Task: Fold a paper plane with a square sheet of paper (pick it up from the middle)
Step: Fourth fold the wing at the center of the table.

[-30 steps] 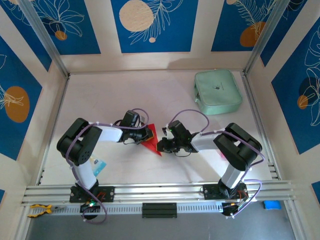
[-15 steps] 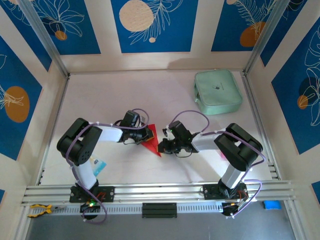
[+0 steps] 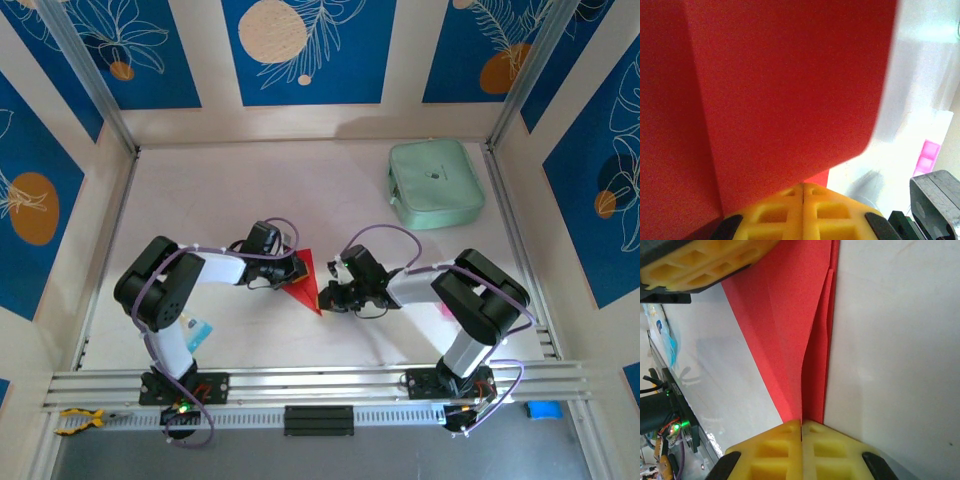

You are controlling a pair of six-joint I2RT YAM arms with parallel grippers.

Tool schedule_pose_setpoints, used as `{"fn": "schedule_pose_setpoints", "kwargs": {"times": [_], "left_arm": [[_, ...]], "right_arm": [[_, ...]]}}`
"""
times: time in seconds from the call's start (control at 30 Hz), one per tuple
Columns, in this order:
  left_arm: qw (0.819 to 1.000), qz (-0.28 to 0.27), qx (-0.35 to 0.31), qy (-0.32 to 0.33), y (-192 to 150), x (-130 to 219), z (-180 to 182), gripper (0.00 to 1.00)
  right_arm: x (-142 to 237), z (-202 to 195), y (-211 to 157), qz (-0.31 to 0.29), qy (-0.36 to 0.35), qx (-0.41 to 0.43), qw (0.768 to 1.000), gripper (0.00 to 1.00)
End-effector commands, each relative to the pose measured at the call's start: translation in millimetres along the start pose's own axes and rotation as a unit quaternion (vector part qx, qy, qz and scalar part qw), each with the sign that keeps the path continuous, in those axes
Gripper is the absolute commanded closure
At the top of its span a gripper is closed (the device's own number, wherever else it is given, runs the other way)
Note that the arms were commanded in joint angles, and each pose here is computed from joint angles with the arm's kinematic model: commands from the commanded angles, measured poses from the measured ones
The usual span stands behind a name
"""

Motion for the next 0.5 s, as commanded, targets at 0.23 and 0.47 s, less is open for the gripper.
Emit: {"fn": "schedule_pose_setpoints", "kwargs": {"times": [0.23,0.47], "left_arm": [[0.999,0.010,0.024,0.047,-9.8,-6.7,24.2,0.95],[0.999,0.009,0.024,0.045,-9.7,-7.1,24.1,0.95]], "right_arm": [[4.0,-9.3,-19.2,0.043,-0.013,-0.021,0.999,0.82],[-3.3,-16.7,-25.8,0.050,-0.050,-0.022,0.997,0.95]]}}
Point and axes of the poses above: each hand's point on the last joint's axis, 136 mm out from that joint toward the fingers, its own x axis back along the fingers, its own z axis along the line the jaws close on, y = z × x, the point moved 9 cm from there along x, back along the fingers, and after that the axes turned 5 degrees about -x, right-handed, at the moved point
